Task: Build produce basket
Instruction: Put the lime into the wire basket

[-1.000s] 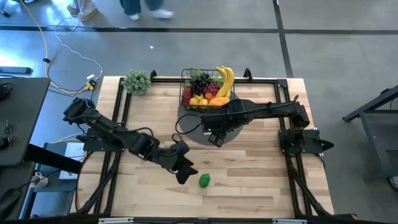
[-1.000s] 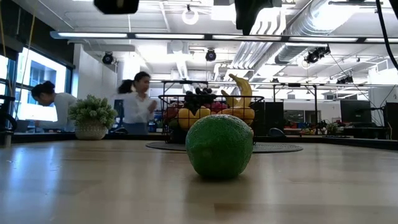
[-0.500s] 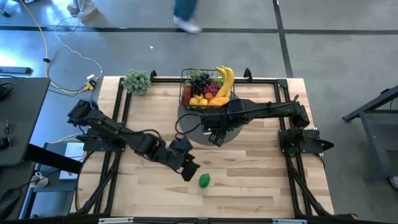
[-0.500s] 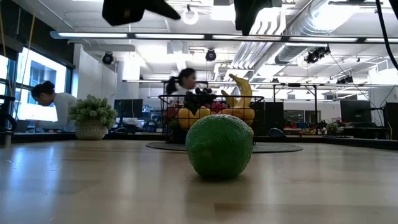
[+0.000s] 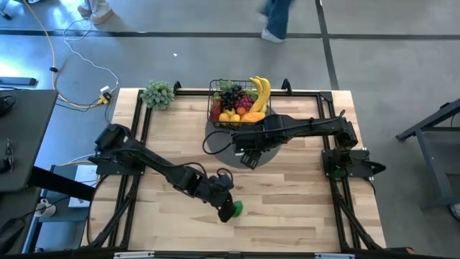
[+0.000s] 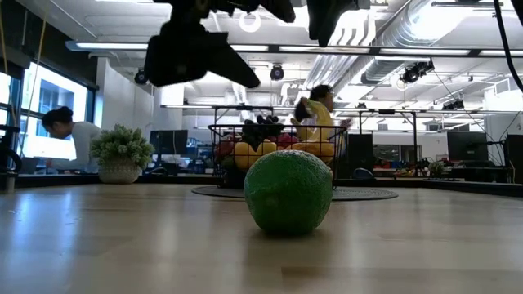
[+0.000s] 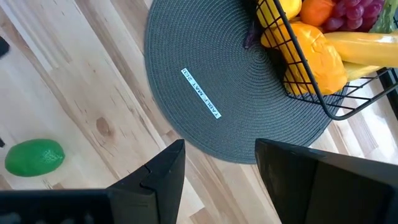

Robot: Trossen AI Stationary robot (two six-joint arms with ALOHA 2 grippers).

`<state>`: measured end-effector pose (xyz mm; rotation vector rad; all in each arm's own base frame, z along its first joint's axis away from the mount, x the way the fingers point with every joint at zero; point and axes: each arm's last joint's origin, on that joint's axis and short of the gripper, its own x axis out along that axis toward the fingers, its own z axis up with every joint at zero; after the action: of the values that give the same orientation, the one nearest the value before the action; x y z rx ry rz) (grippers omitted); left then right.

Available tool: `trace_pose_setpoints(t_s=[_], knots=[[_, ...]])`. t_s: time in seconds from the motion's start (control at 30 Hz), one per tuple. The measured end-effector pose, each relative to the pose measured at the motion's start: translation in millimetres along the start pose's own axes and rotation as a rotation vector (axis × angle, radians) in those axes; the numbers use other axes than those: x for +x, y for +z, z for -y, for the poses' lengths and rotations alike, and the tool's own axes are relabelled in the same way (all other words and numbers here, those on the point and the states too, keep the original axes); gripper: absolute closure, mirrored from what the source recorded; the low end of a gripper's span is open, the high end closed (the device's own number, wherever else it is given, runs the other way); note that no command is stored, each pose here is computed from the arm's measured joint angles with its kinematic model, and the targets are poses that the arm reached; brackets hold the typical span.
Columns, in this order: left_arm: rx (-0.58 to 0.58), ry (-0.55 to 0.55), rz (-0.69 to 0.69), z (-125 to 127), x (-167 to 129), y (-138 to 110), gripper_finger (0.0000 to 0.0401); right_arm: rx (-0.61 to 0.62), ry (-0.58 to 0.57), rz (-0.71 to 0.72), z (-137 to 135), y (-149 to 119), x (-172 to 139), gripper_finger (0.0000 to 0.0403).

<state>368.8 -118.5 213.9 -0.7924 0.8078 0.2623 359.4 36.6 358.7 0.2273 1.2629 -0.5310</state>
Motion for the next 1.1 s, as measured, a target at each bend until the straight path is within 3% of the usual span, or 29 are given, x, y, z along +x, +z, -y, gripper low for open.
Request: trace_pose_setpoints(t_s=[1.1], knots=[[-0.015,0.059,-0.077,-22.2,68.3,-21.4,0.0158,0.026,0.003,0.005,-0.3,0.5,0.0,0.0226]])
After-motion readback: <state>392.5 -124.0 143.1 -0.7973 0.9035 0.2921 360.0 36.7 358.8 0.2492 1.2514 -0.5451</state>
